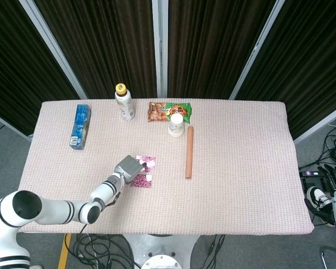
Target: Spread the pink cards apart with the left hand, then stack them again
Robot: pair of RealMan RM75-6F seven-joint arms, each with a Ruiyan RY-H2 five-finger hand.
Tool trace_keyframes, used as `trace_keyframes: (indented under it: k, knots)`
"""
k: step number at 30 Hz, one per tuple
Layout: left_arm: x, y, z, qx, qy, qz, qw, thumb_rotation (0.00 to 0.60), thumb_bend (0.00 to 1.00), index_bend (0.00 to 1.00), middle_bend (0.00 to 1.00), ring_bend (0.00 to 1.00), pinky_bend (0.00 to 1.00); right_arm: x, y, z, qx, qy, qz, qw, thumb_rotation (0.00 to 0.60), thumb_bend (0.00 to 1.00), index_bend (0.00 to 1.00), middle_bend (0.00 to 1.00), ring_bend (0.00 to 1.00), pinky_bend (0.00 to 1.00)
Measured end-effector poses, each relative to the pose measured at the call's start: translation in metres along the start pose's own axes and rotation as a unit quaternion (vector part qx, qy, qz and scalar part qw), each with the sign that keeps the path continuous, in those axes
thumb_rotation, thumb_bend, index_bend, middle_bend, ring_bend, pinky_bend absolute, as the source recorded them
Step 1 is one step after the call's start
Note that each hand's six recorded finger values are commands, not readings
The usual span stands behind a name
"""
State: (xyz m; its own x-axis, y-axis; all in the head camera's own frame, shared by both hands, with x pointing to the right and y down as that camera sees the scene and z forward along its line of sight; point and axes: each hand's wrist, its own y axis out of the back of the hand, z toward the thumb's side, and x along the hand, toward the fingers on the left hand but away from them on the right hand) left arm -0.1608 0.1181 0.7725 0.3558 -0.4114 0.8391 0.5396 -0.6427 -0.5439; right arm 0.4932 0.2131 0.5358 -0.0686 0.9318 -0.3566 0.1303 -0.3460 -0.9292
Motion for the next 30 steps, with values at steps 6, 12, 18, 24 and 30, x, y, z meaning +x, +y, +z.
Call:
trace_keyframes:
  k: [6,12,18,24,30]
  knots:
    - [-0.012,-0.010,-0.018,0.012,0.017,-0.011,0.9997,0.600,0.50,0.22,0.86,0.86,0.96,0.002,0.001,0.002,-0.001,0.003,-0.002,1.0000,0.506,0.16,0.12,0.07,0.00,0.00]
    - [-0.022,-0.022,-0.034,0.019,0.032,-0.029,0.9989,0.600,0.50,0.22,0.85,0.86,0.95,0.004,0.003,0.005,-0.002,0.007,-0.006,1.0000,0.508,0.16,0.12,0.07,0.00,0.00]
    - [-0.024,-0.009,-0.029,0.013,0.031,0.003,0.9994,0.600,0.50,0.22,0.85,0.86,0.95,0.006,0.003,0.006,-0.002,0.008,-0.006,0.9999,0.508,0.16,0.12,0.07,0.00,0.00]
    - [-0.017,0.001,-0.002,0.005,0.001,0.019,0.9998,0.600,0.50,0.22,0.85,0.86,0.95,0.007,0.004,0.002,0.000,-0.001,-0.006,1.0000,0.506,0.16,0.12,0.07,0.00,0.00]
    - [-0.010,0.001,0.011,0.009,-0.009,0.010,0.9999,0.600,0.50,0.22,0.85,0.86,0.95,0.008,0.005,-0.003,0.001,-0.008,-0.006,1.0000,0.508,0.16,0.12,0.07,0.00,0.00]
